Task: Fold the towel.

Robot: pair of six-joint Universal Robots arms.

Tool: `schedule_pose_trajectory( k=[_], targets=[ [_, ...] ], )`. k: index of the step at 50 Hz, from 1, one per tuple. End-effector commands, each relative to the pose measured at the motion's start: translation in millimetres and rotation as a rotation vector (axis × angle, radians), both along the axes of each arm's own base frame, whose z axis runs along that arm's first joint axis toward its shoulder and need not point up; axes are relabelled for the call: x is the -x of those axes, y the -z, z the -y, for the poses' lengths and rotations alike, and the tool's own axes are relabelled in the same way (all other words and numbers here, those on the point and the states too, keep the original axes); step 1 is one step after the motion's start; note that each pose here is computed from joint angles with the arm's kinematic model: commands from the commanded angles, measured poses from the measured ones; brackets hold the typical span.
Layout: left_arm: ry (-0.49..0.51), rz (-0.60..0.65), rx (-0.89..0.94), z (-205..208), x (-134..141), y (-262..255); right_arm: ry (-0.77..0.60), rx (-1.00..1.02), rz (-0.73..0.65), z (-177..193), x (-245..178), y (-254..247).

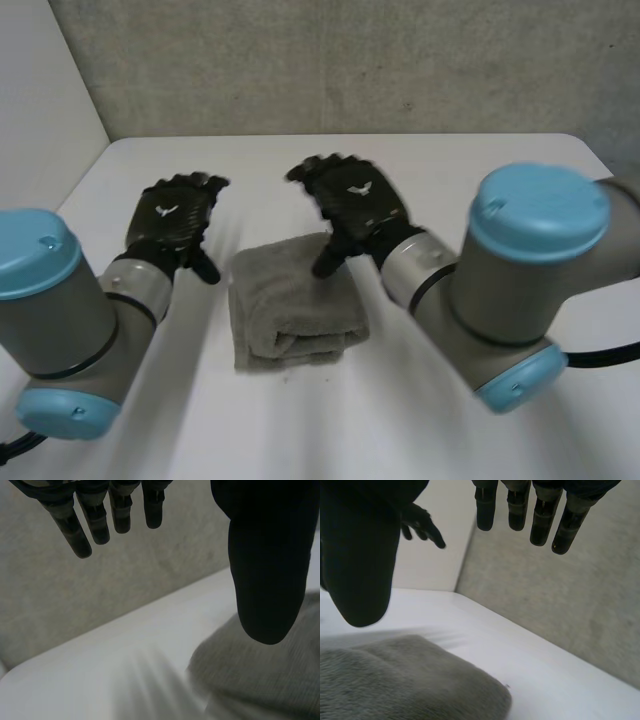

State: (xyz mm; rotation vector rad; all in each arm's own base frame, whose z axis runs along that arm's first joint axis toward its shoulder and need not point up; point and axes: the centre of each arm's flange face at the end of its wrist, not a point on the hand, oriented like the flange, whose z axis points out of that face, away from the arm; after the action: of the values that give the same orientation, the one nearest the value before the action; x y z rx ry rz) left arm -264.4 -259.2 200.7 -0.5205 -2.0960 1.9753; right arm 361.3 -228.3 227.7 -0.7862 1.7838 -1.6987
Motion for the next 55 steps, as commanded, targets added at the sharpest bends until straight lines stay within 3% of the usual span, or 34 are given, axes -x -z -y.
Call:
schedule_pose_trajectory(
  k=[1, 14, 25, 33, 36, 38, 43, 49, 55],
  targets=[
    [0.094, -0.102, -0.024, -8.2, 37.3, -2.7, 0.069, -0.114, -0.022, 21.9, 17.6, 12.3],
    [0.076, -0.023, -0.231, -3.8, 41.4, 55.1, 0.061, -0.293, -0.161, 33.8, 8.5, 89.8],
    [0.028, 0.034, -0.287, -2.0, 20.5, 70.5, 0.06, -0.252, -0.212, 40.5, 8.5, 95.2],
    [0.049, -0.031, -0.156, 2.6, 26.2, 15.1, 0.088, -0.132, -0.123, 41.3, 11.9, 32.7],
    [0.056, -0.071, -0.079, 1.6, 27.5, -18.1, 0.161, -0.058, -0.076, 42.9, 22.2, -3.4],
    [0.048, -0.105, -0.011, -0.1, 20.9, -54.5, 0.287, 0.021, -0.033, 48.8, 44.4, -41.0],
    [0.018, -0.127, 0.036, -3.1, 6.4, -97.7, 0.42, 0.086, 0.007, 56.5, 77.1, -76.4],
    [-0.017, -0.155, 0.048, -17.6, -16.5, -128.5, 0.452, 0.102, -0.012, 45.1, 100.5, -82.2],
    [0.004, -0.187, 0.051, -22.8, -16.4, -129.4, 0.47, 0.113, -0.043, 40.1, 108.9, -80.5]
  ],
)
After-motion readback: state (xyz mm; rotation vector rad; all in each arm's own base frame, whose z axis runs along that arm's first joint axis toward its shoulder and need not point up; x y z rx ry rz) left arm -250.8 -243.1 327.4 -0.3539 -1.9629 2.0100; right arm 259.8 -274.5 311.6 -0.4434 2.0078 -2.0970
